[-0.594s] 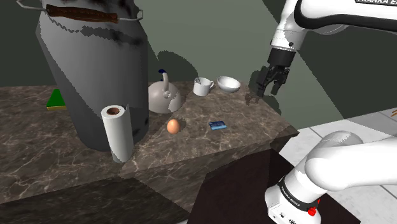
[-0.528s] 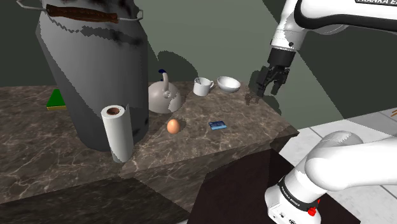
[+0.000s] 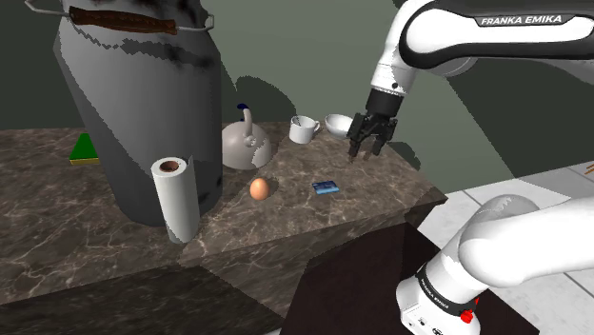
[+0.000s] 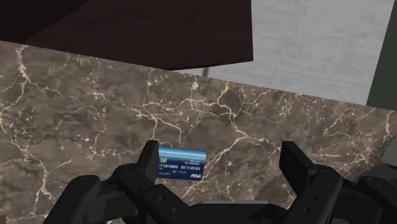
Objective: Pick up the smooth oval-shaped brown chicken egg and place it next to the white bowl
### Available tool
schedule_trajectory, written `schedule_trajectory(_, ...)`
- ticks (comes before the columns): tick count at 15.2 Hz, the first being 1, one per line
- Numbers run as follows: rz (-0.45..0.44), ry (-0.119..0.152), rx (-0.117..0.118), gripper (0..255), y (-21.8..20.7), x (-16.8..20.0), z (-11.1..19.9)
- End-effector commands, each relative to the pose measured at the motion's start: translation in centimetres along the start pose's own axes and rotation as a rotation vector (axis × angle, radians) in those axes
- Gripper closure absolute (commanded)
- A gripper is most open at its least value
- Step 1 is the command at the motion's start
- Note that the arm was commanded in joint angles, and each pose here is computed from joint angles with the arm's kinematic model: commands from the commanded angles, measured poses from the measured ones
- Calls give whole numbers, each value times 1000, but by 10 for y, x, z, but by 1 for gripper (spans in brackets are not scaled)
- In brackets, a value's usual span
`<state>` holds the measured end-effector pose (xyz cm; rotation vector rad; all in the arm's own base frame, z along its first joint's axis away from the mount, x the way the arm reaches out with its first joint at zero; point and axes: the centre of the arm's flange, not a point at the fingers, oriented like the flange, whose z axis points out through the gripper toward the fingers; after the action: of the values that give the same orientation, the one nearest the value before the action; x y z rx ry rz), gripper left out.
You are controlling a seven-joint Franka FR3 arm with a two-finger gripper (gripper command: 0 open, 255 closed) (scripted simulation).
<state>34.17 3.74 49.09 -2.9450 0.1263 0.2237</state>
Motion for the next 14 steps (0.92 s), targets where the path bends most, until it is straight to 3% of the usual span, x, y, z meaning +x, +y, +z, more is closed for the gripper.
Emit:
schedule_trajectory(1, 4, 10, 23, 0, -11, 15, 17)
schedule_trajectory(14, 23, 55, 163, 0, -98, 105, 109)
